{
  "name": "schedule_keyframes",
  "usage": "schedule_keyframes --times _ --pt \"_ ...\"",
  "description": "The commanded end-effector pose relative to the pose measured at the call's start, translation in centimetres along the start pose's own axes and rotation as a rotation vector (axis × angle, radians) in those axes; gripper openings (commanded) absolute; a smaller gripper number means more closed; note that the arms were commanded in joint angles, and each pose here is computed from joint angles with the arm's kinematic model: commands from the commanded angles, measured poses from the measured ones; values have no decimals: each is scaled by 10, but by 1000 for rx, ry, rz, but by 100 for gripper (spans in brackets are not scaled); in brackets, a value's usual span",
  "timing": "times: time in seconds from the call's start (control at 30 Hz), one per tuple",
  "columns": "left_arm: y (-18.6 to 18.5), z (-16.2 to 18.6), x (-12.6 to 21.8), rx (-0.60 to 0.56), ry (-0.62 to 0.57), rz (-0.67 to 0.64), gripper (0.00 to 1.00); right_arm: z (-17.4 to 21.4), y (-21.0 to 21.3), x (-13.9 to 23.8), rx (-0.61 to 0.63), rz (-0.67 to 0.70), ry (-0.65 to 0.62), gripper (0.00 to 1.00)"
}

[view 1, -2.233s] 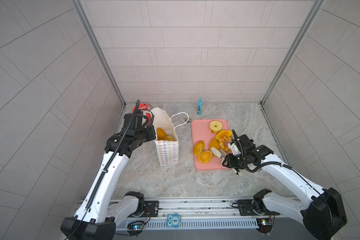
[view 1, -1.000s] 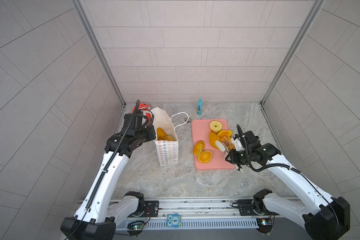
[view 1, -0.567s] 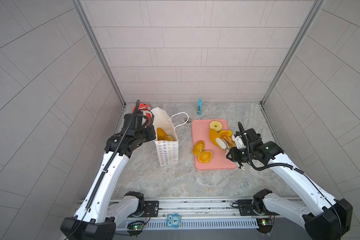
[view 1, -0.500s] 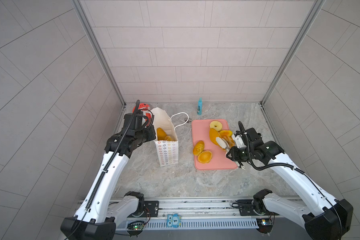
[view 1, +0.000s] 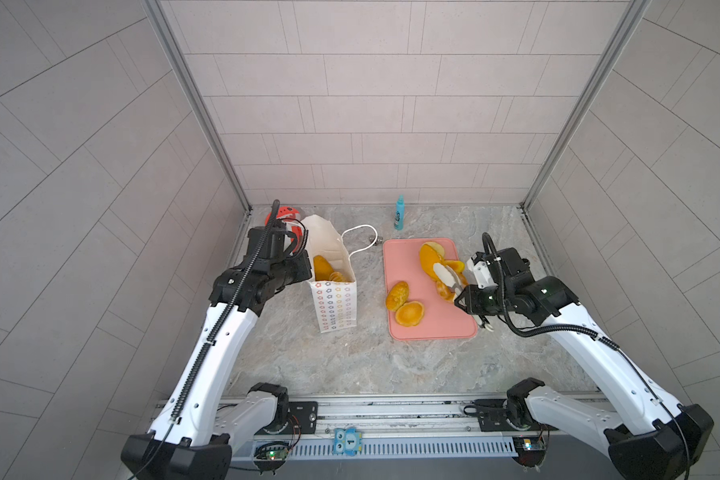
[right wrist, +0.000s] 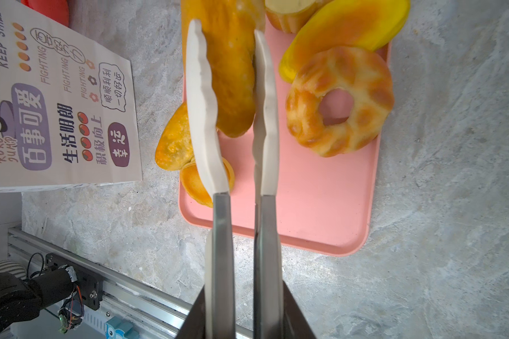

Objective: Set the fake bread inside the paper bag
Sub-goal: 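Pinch the long yellow roll on the tray with the tongs, then lift the yellow roll with the tongs and swing it toward the bag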

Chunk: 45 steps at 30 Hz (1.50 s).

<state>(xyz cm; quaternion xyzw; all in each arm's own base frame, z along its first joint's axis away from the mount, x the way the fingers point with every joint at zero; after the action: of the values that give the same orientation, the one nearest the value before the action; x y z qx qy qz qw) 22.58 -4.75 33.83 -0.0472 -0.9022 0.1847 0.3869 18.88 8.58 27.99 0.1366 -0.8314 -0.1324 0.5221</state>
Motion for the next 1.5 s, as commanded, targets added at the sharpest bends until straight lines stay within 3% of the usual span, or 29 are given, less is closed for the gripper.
schedule_keyframes --times 0.0,1.07,1.47 --pt "4 4 0 11 22 -20 6 -9 4 13 21 -5 -54 31" --pt "4 4 2 17 12 -22 6 -46 27 75 124 4 -205 28" --pt "4 5 4 20 8 -21 6 -69 46 101 152 -68 -276 29"
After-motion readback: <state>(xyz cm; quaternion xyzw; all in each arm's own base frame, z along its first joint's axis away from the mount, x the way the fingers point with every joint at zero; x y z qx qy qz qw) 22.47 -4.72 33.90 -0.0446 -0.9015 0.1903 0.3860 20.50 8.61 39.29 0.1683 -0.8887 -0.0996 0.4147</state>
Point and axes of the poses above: each gripper's point midway between its finger pads, its own x axis back along the fingers, its own y axis along the line the jaws close on, z = x × y, the point moved 10 cm from there along x, back along the fingers, and after that the axes turned 1 degree about x, right-handed, at the moved point
